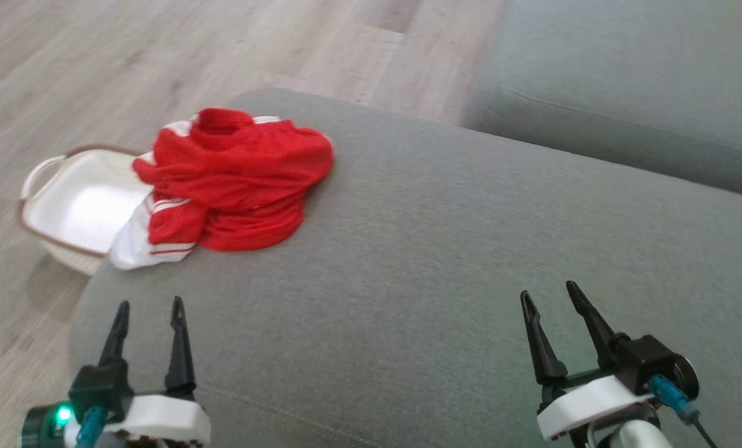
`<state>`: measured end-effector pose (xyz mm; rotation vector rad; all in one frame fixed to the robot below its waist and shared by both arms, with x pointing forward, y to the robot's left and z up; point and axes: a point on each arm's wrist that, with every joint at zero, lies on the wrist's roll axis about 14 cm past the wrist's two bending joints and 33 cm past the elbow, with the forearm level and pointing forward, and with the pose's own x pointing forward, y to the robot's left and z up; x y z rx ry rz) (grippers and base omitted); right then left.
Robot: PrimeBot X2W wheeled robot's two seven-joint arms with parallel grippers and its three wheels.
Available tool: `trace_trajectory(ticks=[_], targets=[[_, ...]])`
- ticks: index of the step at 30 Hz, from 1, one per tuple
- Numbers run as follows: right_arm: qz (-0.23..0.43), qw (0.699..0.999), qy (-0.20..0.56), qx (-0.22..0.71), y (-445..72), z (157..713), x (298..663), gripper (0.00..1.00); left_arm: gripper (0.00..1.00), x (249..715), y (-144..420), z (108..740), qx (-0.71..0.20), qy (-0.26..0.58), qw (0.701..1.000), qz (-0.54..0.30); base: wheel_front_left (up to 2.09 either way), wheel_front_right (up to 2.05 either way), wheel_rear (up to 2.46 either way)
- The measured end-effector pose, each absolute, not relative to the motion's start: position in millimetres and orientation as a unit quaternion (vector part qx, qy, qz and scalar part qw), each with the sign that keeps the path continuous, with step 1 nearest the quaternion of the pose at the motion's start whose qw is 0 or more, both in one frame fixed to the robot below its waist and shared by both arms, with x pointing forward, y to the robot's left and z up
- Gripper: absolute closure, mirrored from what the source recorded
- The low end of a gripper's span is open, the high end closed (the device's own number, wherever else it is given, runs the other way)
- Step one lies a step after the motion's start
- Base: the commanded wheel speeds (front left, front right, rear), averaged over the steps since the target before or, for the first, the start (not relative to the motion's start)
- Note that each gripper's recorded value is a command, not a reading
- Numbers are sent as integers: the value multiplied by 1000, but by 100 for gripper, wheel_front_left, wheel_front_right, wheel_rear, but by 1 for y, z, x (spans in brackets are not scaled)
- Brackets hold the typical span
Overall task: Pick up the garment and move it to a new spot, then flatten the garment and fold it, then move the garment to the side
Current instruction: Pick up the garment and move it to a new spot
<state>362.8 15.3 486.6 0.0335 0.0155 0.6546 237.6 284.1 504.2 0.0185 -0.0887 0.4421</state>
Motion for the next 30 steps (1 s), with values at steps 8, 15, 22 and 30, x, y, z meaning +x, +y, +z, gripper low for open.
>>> trace_trajectory(ticks=[8,15,22,30], targets=[[346,938,13,12,32,483,360,0,0,212,320,505,49,-35,959,277,0,0,0],[335,942,32,0,21,465,365,0,0,243,327,536,105,-62,963,241,0,0,0],[316,947,53,-23,-5,442,390,0,0,347,308,632,190,-173,958,126,0,0,0],[293,954,54,-41,-34,427,429,0,0,457,287,678,232,-203,950,60,0,0,0]])
